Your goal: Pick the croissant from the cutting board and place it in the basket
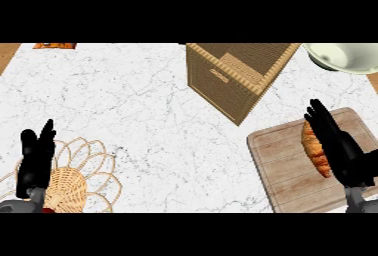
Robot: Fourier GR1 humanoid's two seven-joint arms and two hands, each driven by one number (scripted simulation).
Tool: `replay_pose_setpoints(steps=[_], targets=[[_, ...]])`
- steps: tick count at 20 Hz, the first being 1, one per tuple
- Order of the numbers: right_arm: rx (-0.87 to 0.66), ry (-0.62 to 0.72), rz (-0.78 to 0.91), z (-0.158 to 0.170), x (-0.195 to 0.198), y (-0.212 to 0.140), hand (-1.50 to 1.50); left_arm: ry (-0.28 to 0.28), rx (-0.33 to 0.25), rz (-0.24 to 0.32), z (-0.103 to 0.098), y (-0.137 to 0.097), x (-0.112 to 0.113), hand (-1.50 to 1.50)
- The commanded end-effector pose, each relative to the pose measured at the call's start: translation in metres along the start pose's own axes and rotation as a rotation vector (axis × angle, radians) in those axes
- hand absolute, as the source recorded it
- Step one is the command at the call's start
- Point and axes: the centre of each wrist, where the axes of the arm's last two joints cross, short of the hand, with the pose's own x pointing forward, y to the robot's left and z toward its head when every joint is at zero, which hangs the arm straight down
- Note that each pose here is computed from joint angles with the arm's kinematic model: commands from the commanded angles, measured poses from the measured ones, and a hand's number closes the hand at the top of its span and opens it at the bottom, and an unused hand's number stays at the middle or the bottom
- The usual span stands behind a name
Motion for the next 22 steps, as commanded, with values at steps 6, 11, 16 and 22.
replay_pose_setpoints(steps=[6,11,16,22], targets=[[0.375,-0.353,0.108,-0.073,0.132,-0.045,1.5,-0.316,-0.244,0.035,-0.006,-0.022,0.088,0.0],[0.85,-0.47,0.629,-0.047,0.115,0.013,-1.5,-0.26,-0.337,0.074,-0.004,-0.039,0.084,0.0],[0.758,-0.574,0.675,-0.024,0.062,0.073,-1.5,-0.24,-0.334,0.099,-0.005,-0.024,0.08,0.0],[0.703,-0.335,0.92,-0.037,0.138,0.107,-1.5,-0.218,-0.324,0.096,-0.019,-0.01,0.073,0.0]])
